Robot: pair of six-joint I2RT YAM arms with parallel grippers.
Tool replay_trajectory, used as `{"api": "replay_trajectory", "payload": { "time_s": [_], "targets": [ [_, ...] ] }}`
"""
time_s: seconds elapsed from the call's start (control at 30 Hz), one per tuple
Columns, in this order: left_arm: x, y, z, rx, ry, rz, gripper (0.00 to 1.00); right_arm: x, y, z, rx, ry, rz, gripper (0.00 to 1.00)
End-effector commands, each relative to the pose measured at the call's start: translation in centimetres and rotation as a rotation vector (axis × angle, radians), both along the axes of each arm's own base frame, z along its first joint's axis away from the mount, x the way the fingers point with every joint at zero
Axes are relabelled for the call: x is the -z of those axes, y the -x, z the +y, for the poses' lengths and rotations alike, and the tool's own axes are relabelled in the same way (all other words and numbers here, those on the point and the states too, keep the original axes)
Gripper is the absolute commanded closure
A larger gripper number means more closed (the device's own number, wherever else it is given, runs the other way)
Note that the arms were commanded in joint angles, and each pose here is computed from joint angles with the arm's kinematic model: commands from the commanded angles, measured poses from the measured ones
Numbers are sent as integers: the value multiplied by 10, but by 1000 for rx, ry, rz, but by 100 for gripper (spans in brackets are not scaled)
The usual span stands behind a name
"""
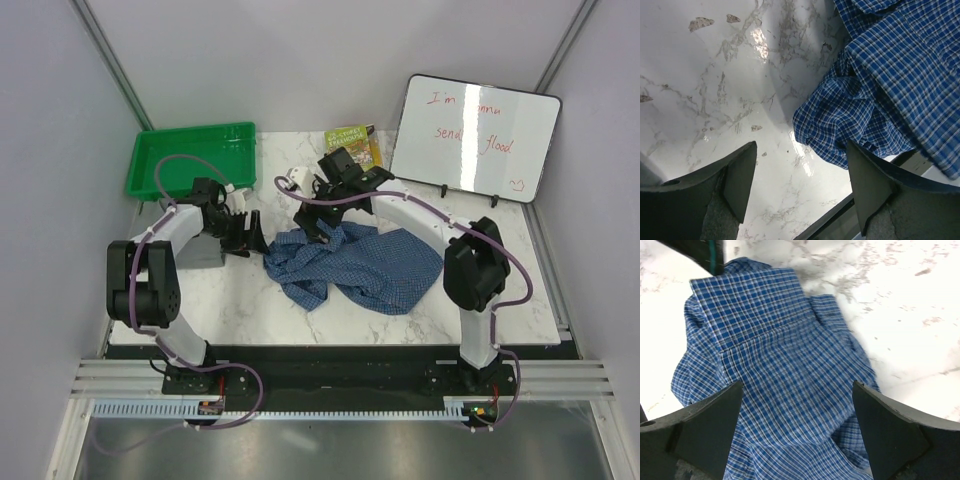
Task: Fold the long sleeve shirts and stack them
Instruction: Move the shirt to the center of the board, then flatten the shirt out
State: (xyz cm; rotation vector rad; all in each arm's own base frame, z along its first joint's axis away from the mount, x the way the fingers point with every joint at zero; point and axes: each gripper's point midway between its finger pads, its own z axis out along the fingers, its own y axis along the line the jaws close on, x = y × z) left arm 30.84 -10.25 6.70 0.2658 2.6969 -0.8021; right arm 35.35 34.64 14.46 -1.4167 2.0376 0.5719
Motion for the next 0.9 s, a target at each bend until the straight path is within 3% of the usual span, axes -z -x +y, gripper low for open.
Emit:
{"api": "replay_trajectory", "payload": {
  "time_s": [0.0,0.1,0.17,0.23,0.3,0.33,0.37,0.4,0.43,0.57,0.7,0.8,0.87],
  "targets": [
    [5,-3,-14,-26,92,37,23,3,8,17,-76,-15,-8,2],
    [15,-7,-16,-46,106,68,29,22,-2,15,-50,45,-21,2],
    [23,-9,-17,-50,109,92,40,27,-16,10,-1,82,-57,12],
    [25,-12,-17,-53,112,100,56,17,-26,9,23,83,-95,38],
    [27,-13,-18,-52,120,109,69,1,-33,-2,41,68,-118,55],
    [24,-16,-19,-43,130,98,83,-2,-31,-9,42,79,-108,78],
    [21,-18,-19,-40,133,88,88,-12,-34,-21,58,79,-119,94],
    [12,-27,-17,-43,128,52,92,-11,-30,-31,57,101,-114,100],
    [6,-33,-15,-41,119,23,97,-23,-27,-51,73,108,-108,100],
    [-36,-66,-3,-61,48,-147,98,-42,1,-112,99,122,-86,100],
    [-104,-111,-4,-24,39,-370,98,-25,72,-154,-8,200,-27,100],
    [-150,-123,-37,98,107,-478,98,-25,128,-137,-151,190,-27,100],
    [-168,-115,-65,216,138,-522,98,-30,169,-104,-275,142,-14,91]
  ]
}}
